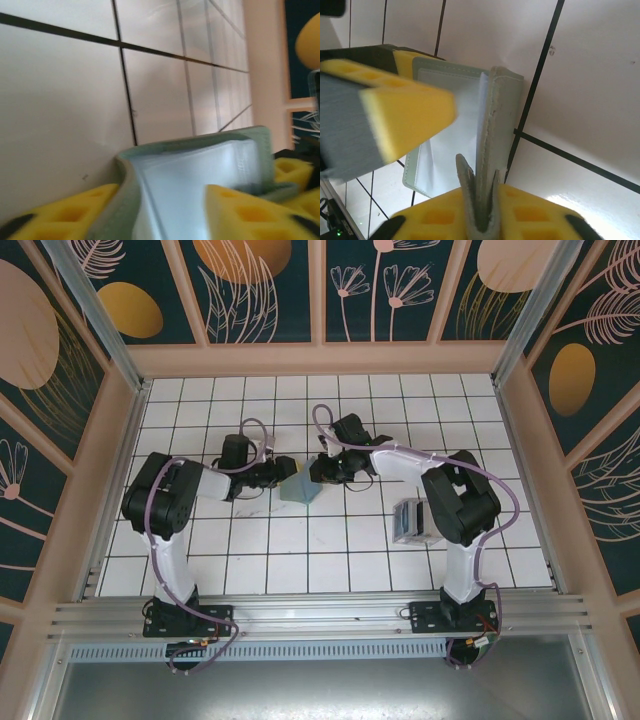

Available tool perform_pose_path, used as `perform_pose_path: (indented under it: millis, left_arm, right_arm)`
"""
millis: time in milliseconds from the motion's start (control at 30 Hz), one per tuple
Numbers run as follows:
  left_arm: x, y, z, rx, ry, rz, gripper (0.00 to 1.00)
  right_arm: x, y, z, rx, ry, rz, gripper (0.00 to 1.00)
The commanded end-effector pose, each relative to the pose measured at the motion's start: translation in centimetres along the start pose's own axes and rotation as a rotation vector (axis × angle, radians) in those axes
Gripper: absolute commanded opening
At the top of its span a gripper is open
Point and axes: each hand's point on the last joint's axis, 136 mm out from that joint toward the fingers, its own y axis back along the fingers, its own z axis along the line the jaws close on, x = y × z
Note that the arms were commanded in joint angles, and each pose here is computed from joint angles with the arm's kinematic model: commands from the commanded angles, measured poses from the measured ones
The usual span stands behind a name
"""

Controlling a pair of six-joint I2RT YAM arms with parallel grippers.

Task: Put the credit cards into the card holder
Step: Open the card holder at the center of the table, then pick up the credit card from the storage box.

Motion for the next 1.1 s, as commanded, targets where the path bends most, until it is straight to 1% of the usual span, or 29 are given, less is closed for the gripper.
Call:
perform_pose_path:
  millis: [0, 33, 100, 167, 233, 267, 333, 400, 467, 567, 633, 667, 733, 800, 867, 900, 967, 1067]
  left_arm:
    - [2.8, 0.0, 4.9, -0.199, 0.050, 0.059, 0.26]
    - [2.8, 0.0, 5.1, -0.210, 0.044, 0.057, 0.18]
    - [2.9, -0.1, 5.3, -0.213, 0.044, 0.068, 0.11]
    - [3.0, -0.3, 5.3, -0.209, 0.051, 0.078, 0.08]
    - [2.8, -0.4, 5.2, -0.204, 0.050, 0.077, 0.07]
    - [2.7, -0.4, 5.2, -0.205, 0.051, 0.077, 0.08]
    - [2.5, -0.4, 5.2, -0.212, 0.048, 0.077, 0.13]
    - [2.4, -0.2, 5.1, -0.216, 0.043, 0.068, 0.14]
    - [2.2, -0.2, 4.9, -0.217, 0.036, 0.060, 0.15]
    - [2.0, -0.2, 4.6, -0.212, 0.040, 0.059, 0.24]
    - [2.0, -0.1, 4.4, -0.203, 0.046, 0.047, 0.28]
    - [1.9, -0.1, 4.3, -0.199, 0.047, 0.044, 0.30]
    - [2.0, -0.1, 4.2, -0.198, 0.049, 0.050, 0.34]
    - [1.9, 0.0, 4.0, -0.200, 0.048, 0.054, 0.39]
    - [1.8, 0.2, 3.9, -0.209, 0.040, 0.046, 0.41]
    - [1.7, 0.3, 3.9, -0.213, 0.037, 0.044, 0.41]
    - [1.8, 0.4, 3.9, -0.220, 0.037, 0.050, 0.41]
    - [2.2, 0.5, 4.3, -0.237, 0.038, 0.061, 0.39]
  right_arm:
    - [-1.5, 1.1, 0.1, -0.018, 0.025, -0.049, 0.35]
    - [-1.6, 1.4, -0.6, -0.005, 0.023, -0.061, 0.39]
    - [-1.6, 2.3, -1.7, 0.033, 0.016, -0.073, 0.44]
    - [-1.2, 3.4, -2.2, 0.084, 0.028, -0.088, 0.46]
    - [-1.6, 5.7, -4.3, 0.166, 0.014, -0.139, 0.50]
    - [-1.4, 6.5, -4.9, 0.200, 0.012, -0.152, 0.51]
    - [-1.0, 8.6, -5.8, 0.268, -0.004, -0.180, 0.53]
    - [-0.8, 11.1, -6.4, 0.357, -0.026, -0.240, 0.56]
    - [-0.7, 14.3, -6.9, 0.448, -0.047, -0.335, 0.64]
    - [0.4, 19.0, -8.2, 0.577, -0.107, -0.446, 0.83]
    - [1.9, 20.9, -8.5, 0.601, -0.140, -0.452, 0.90]
    - [2.5, 21.4, -8.5, 0.596, -0.143, -0.451, 0.91]
    - [4.6, 22.2, -9.1, 0.616, -0.170, -0.423, 0.98]
    - [7.2, 22.3, -10.7, 0.639, -0.208, -0.369, 0.99]
    - [9.4, 21.9, -12.9, 0.640, -0.295, -0.299, 0.99]
    - [10.3, 21.3, -13.6, 0.607, -0.329, -0.260, 0.98]
    - [11.2, 20.5, -13.8, 0.528, -0.375, -0.225, 0.91]
    - [11.7, 20.5, -14.3, 0.533, -0.407, -0.228, 0.87]
